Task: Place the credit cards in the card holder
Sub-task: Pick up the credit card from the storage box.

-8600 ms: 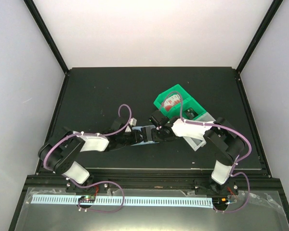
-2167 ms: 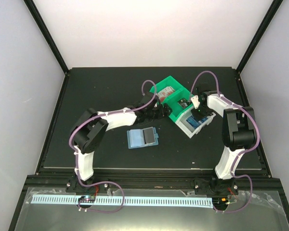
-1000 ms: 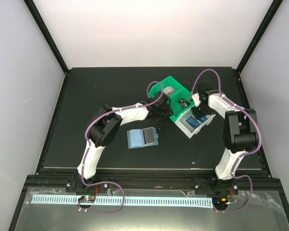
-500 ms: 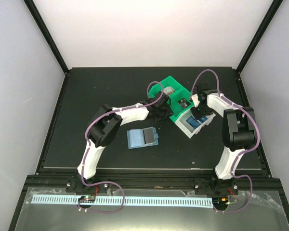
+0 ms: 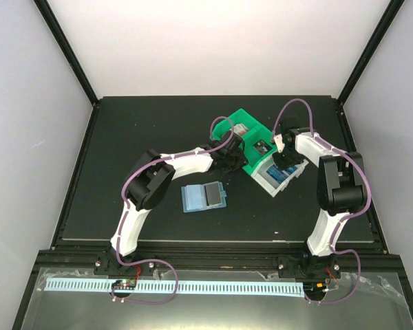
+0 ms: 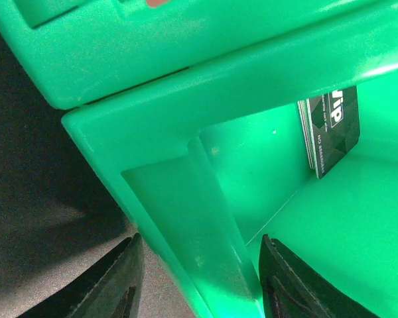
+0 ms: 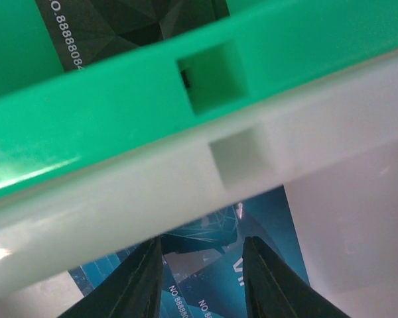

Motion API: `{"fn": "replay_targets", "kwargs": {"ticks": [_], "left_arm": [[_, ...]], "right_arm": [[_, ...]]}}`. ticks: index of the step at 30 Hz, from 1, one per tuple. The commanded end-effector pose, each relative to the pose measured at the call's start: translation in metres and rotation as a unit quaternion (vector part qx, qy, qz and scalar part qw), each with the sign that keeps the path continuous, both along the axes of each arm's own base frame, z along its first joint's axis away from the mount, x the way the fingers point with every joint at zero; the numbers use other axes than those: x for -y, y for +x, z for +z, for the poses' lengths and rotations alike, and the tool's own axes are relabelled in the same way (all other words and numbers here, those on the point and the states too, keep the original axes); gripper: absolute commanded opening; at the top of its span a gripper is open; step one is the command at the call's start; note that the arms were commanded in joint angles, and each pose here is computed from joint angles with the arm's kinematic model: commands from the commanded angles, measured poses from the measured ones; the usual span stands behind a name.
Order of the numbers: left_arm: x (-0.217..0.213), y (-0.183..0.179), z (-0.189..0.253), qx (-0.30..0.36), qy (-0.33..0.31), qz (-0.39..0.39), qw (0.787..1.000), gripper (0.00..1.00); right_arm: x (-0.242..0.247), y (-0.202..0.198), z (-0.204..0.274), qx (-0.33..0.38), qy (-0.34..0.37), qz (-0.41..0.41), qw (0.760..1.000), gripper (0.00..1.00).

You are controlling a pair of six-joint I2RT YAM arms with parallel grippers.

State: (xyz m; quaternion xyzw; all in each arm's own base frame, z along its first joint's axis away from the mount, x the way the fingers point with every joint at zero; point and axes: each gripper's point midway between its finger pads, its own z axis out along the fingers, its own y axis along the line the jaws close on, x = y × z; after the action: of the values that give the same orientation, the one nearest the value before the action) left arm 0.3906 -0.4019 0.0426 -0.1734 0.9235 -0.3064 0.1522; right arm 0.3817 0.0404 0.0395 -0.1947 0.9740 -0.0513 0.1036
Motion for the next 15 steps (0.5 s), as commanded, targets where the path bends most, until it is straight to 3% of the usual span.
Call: {"fn": "replay_targets", "kwargs": {"ticks": [1, 10, 15], "left_arm": [[-0.013, -0.004, -0.015, -0.022, 0.036, 0.014, 0.999, 0.48], [-0.012, -0.004, -0.015, -0.022, 0.033, 0.013, 0.999, 0.47], [-0.011, -0.003, -0.016, -0.023, 0.031, 0.012, 0.999, 0.47]], "right_arm": [[0.014, 0.021, 0.027, 0.056, -0.03, -0.019, 0.998, 0.35], [0.014, 0.023, 0.037, 0.071, -0.027, -0.019, 0.997, 0.35], [-0.008, 0.013, 0.027, 0.048, 0.015, 0.022, 0.998, 0.47]]}}
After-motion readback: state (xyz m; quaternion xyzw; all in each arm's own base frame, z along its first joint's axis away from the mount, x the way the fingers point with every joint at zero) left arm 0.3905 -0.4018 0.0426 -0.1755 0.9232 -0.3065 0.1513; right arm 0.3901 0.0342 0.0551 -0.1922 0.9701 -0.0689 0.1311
